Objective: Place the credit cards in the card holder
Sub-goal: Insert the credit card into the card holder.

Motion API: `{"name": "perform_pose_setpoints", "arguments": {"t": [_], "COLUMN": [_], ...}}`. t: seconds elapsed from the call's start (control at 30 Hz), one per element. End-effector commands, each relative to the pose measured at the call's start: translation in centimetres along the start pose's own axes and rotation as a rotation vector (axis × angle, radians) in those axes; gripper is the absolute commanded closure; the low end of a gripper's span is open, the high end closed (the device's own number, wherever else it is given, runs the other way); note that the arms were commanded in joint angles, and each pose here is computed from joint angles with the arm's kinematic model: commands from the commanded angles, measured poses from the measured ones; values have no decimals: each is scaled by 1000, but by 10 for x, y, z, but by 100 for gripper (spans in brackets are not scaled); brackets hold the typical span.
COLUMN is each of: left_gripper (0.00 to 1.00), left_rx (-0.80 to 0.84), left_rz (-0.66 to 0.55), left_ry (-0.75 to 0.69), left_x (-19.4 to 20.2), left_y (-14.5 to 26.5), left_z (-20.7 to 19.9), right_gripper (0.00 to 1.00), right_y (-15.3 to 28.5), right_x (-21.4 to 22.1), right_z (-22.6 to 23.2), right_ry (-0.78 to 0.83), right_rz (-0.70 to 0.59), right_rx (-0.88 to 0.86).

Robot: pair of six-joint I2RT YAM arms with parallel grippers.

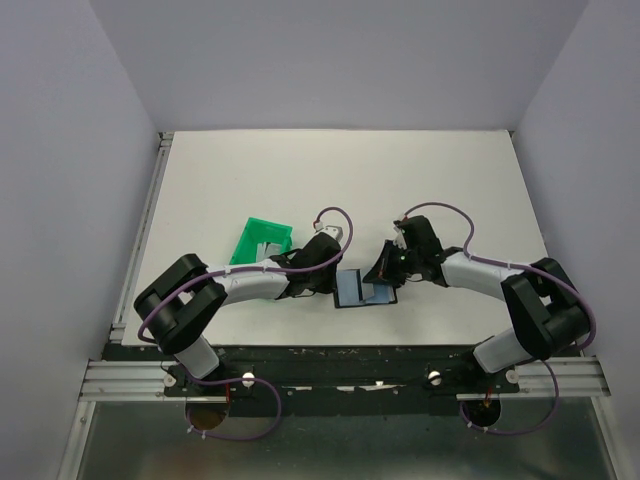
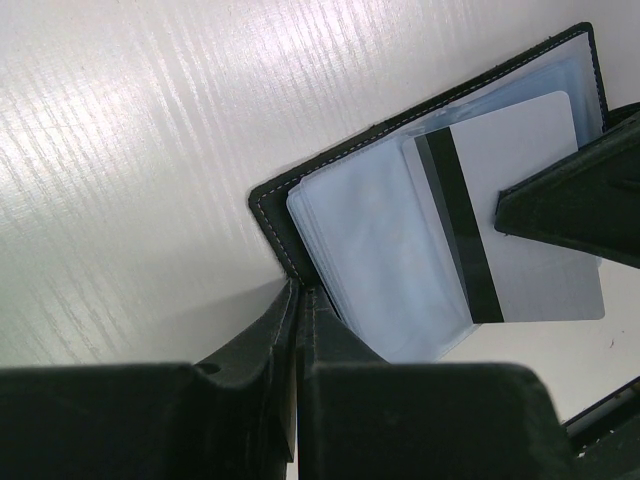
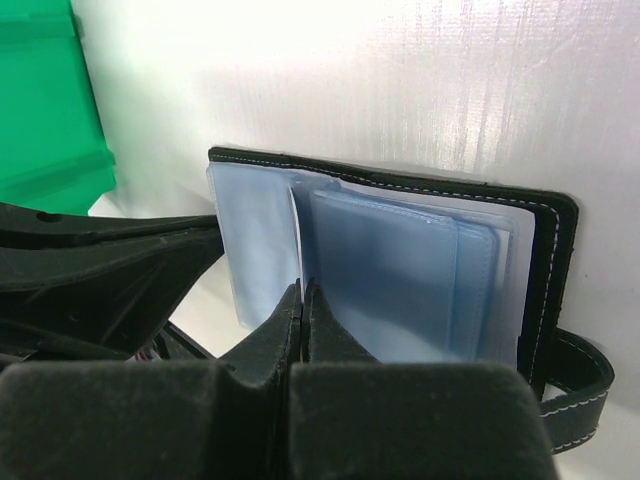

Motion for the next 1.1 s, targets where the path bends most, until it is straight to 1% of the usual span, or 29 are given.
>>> {"name": "perform_pose_setpoints", "arguments": {"t": [0.0,0.2,0.37,0.53,0.8,0.87,1.07], "left_gripper": [88,88,88,88,89,88,88], "left_rx": [29,33,30,35,35,34,32], "left_rz": [13,13,17,16,17,18,19], "left_ry": [-9,-10,-10,-9,-9,-10,-9], "left_x": [1,1,2,2,3,3,4], "left_y": [-4,-4,-5,-5,-4,-4,-5], "left_z": [-5,-5,-5,-5,-5,-5,-4], "right_gripper": [99,99,99,99,99,96,74], "right_y": [-2,-3,-9,-17,-31,-32,-17], "right_x": [3,3,10,17,33,34,28], "right_z": [-11,-11,-8,2,8,10,14], "right_ry": [-20,-17,-19,1,-2,6,62], "right_rz": [-32,-36,22,74,122,121,74], "right_rx": [63,72,40,-35,-51,-44,28]}}
Point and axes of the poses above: each gripper's point midway between its finger pads, its own y axis back along the fingers, its own z axis along the line the jaws close on, x = y × z, the point moved 7 cm from there along y, back along the fingers, and after that the axes turned 14 degrees about -y, right-handed, at the moved point
